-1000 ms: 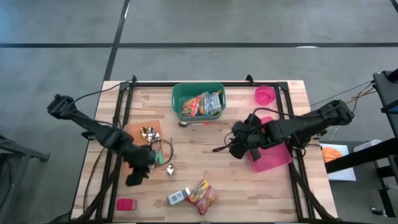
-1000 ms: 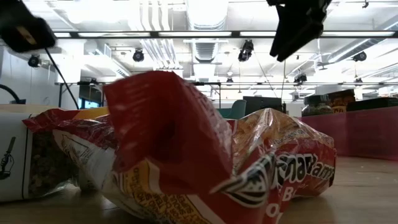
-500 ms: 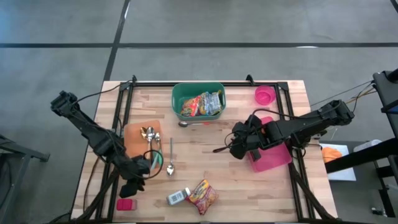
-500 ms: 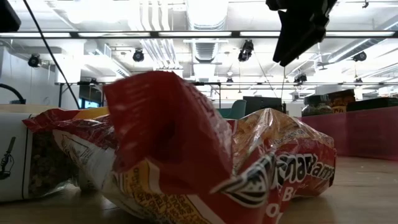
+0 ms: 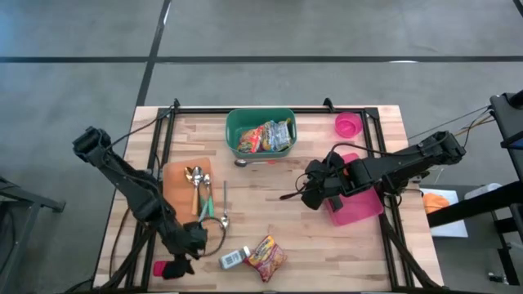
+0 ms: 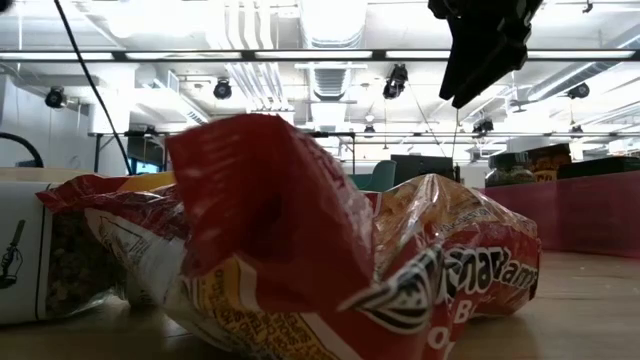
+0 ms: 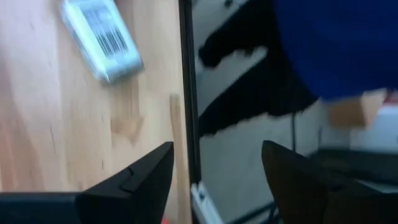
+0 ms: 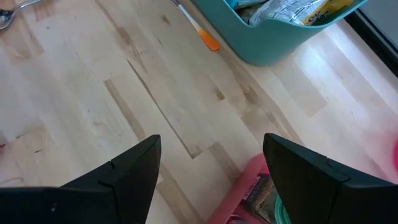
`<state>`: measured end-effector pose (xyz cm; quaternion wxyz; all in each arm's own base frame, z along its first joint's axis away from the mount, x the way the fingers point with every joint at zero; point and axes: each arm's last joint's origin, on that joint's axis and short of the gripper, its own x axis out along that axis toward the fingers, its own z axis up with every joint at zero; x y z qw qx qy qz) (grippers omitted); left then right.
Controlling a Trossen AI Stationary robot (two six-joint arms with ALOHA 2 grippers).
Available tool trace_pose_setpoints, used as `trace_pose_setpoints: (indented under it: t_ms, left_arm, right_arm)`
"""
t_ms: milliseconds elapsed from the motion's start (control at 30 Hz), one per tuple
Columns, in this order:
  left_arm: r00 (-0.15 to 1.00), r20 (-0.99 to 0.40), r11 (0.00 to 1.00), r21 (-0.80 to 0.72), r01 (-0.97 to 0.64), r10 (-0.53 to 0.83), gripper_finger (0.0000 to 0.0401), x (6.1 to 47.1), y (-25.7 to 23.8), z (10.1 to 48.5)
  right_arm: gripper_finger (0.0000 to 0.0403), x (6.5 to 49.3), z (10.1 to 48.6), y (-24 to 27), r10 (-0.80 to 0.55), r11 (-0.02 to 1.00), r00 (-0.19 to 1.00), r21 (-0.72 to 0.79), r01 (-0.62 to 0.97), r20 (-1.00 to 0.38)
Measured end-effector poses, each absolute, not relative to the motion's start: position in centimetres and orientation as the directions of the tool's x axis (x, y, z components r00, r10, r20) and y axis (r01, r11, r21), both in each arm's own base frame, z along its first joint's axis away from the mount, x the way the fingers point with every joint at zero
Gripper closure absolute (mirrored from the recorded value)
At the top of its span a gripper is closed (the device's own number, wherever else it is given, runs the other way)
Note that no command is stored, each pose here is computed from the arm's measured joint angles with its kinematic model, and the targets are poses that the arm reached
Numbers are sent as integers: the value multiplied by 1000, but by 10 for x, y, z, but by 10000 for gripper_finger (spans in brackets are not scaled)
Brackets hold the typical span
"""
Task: Pick & Place Food Item
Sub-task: Put the red spice can into the pink bin
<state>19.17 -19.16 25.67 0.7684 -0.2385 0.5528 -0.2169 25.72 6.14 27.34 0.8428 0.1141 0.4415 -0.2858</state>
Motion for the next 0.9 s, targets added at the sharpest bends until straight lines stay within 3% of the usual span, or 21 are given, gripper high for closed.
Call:
trace_pose_setpoints:
  t_ms: [333, 600, 900]
  left_arm:
    - [63, -857, 851, -496, 171, -512, 166, 162, -240, 248]
    - [-66, -936, 925, -328, -190, -345, 217, 143, -232, 234]
    - [-72, -939, 927, -317, -201, -337, 262, 142, -231, 235]
  right_arm:
    - [122, 257, 273, 61, -381, 813, 447, -63, 579, -809]
    - [122, 257, 274, 61, -381, 813, 447, -64, 578, -809]
    - [122, 257, 274, 61, -382, 818, 447, -70, 571, -809]
